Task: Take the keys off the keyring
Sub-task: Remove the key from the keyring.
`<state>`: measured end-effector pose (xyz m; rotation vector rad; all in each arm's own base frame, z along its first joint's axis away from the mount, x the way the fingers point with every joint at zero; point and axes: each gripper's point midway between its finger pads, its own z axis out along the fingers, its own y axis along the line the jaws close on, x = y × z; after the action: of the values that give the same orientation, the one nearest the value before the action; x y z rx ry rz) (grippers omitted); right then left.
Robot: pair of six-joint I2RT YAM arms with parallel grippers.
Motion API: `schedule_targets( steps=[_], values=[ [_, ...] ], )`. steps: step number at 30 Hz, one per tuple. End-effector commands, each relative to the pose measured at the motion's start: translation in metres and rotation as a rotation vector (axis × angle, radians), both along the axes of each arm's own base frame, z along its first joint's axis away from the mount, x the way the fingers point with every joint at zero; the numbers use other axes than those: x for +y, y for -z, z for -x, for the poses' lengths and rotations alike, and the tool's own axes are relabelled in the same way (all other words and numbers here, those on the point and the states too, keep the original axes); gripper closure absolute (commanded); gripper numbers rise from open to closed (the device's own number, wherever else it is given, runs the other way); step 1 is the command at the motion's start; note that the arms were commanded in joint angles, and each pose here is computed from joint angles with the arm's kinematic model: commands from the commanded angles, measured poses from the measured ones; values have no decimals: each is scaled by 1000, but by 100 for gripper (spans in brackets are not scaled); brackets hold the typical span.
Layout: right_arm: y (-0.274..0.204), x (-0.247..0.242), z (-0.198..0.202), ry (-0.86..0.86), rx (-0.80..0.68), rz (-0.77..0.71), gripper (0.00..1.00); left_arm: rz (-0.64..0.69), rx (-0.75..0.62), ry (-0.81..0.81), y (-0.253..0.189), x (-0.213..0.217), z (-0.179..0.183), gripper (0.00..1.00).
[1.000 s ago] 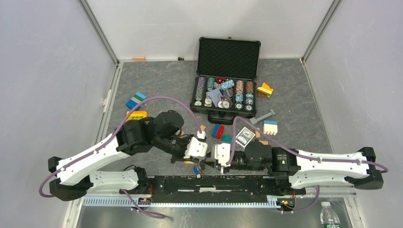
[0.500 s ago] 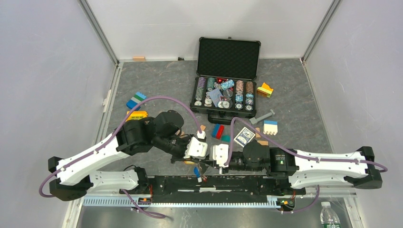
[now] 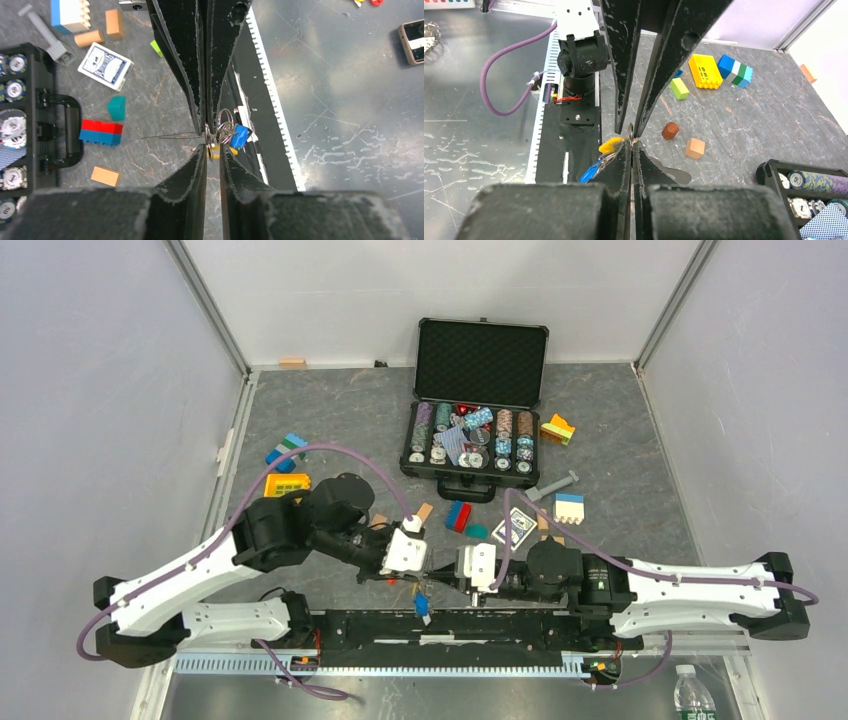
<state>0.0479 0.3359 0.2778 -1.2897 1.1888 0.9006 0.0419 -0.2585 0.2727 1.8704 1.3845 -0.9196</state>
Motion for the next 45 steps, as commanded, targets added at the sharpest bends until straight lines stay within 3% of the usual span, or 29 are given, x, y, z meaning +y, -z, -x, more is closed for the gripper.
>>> schedule_targets(
  steps=[1,10,16,27,37,39,43,45],
  values=[
    [-40,-4,-4,18,-30,-154,100,98,-9,-7,-18,-4,2,77],
    [-45,-6,-3,13,-34,-179,100,101,-2,-10,-15,-7,2,76],
    [-48,-8,-2,10,-35,-193,100,84,6,-6,-10,-9,1,85],
    [-58,-17,-4,27,-46,-256,100,77,14,-6,-6,-8,2,86],
    [-63,-19,-4,30,-43,-294,100,106,29,-3,-6,-15,3,97],
    [-62,-19,-4,29,-43,-293,100,105,26,-10,-6,-15,2,94],
    [-61,-19,-4,29,-43,-292,100,118,8,-34,-10,-11,-1,76],
    [-61,-19,-4,27,-41,-294,100,139,-9,-55,-14,-10,-4,73]
  ],
)
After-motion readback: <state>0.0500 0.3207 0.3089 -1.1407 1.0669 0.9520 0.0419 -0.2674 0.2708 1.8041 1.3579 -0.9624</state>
